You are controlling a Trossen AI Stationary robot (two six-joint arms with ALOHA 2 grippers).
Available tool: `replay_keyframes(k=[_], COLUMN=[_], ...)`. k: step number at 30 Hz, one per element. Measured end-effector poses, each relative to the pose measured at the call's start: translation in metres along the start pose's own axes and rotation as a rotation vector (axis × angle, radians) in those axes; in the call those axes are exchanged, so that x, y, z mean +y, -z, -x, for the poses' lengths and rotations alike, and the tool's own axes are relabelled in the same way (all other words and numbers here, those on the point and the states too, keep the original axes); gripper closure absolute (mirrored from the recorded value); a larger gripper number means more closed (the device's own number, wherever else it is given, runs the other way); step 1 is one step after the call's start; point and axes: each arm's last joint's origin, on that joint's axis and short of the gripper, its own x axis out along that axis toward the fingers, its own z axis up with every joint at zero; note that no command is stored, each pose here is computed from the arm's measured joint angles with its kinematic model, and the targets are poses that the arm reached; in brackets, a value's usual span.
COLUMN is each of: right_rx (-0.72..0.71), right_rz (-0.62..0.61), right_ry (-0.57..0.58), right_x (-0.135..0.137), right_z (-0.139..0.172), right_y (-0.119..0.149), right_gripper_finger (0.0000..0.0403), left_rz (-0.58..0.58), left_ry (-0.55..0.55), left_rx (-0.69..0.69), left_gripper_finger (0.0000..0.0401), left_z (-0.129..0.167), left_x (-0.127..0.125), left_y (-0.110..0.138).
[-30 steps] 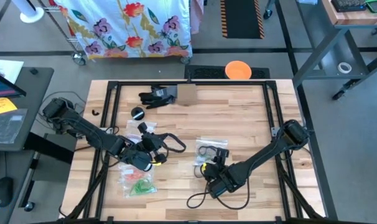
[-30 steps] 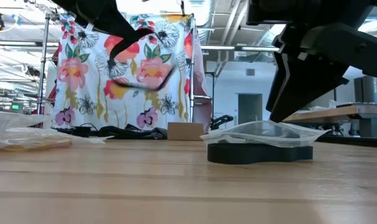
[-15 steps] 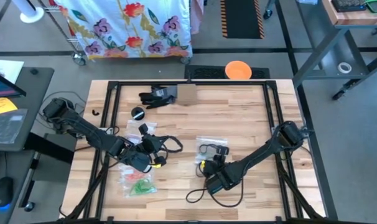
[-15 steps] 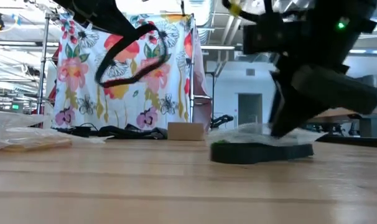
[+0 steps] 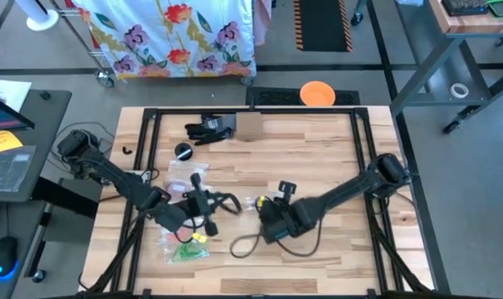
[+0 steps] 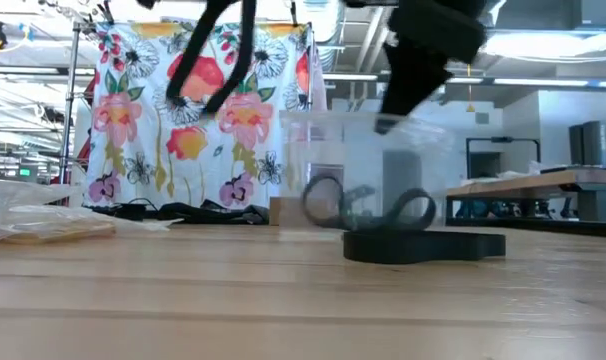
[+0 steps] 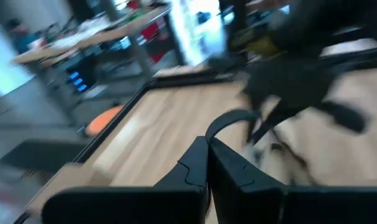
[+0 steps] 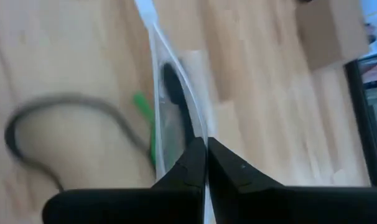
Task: Sort rubber bands
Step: Put the black rubber band into the transparent zip bag
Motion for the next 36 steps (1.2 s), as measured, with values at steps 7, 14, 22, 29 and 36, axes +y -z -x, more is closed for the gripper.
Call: replay_keyframes(k=[7, 14, 22, 29, 36], right_rx=[-0.023, -0.115, -0.216, -0.237, -0.253], right_rz=[-0.135, -0.204, -0.295, -0.316, -0.334], right_ry=[-0.317, -0.434, -0.442, -0.427, -0.402], right_x=[-0.012, -0.02, -0.042, -0.054, -0.059], right_z=[-0.011, -0.013, -0.016, -0.023, -0.025], right_y=[-0.037, -0.058, -0.083, -0.089, -0.091], right_gripper_finger=[0.0402, 0.0402, 0.0403, 0.0403, 0.0403], left_rz=[0.022, 0.13, 0.162, 0.167, 0.178], left_ry=[0.178, 0.201, 0.256, 0.253, 0.254], left_rx=[-0.151, -0.213, -0.219, -0.205, -0.17], left_gripper_finger=[0.0401, 0.0401, 0.0401, 0.0401, 0.0401], left_z=[0.003, -0.007, -0.013, -0.026, -0.032], left_x=[-0.005, 0.006, 0.003, -0.003, -0.005], left_y=[0.003, 0.022, 0.027, 0.035, 0.038])
